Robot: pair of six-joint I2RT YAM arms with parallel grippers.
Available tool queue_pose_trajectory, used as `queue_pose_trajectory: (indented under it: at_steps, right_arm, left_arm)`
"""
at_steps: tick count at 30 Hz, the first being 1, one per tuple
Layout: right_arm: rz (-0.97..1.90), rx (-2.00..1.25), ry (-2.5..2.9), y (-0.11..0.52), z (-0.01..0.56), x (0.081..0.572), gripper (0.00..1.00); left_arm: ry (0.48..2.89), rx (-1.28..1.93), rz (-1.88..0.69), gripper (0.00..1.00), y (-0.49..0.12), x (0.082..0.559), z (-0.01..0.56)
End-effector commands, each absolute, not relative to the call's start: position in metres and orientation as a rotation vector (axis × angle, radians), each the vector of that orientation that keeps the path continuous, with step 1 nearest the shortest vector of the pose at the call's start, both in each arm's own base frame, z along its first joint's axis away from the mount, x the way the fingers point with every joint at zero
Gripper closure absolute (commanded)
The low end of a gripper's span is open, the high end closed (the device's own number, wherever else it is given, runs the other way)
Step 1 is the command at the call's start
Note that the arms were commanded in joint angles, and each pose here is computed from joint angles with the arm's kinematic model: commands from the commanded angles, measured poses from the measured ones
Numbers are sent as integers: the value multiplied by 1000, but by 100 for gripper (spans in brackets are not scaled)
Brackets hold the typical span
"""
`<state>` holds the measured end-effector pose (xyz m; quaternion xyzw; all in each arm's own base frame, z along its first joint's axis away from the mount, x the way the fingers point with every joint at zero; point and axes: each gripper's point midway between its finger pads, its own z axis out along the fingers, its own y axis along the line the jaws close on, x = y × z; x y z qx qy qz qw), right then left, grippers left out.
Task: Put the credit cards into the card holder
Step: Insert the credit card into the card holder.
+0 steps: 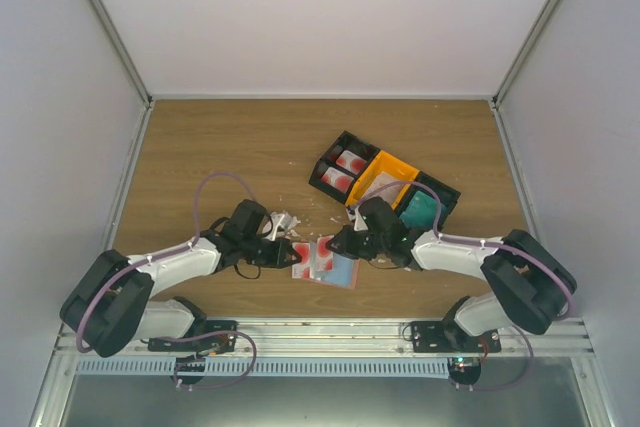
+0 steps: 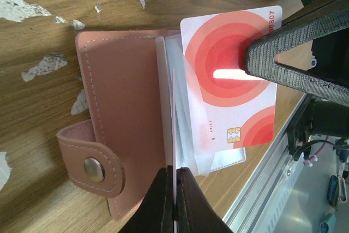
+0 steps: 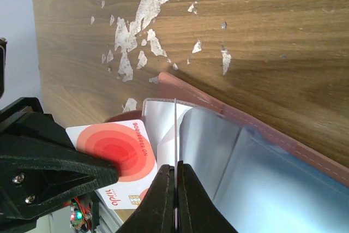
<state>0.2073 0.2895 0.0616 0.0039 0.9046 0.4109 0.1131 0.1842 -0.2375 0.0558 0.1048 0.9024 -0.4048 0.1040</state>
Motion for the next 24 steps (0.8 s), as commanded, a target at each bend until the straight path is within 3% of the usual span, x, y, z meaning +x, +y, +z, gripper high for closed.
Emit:
queue_pose_trajectory:
  at_steps: [1, 24]
  right_arm:
    - [1220, -28, 2620, 296, 69, 215, 99]
    - [815, 188, 2714, 211, 45, 186, 100]
  left_arm:
    - [2627, 324, -1184, 100, -238, 187, 62]
    - [2542, 479, -1542, 100, -289, 179, 74]
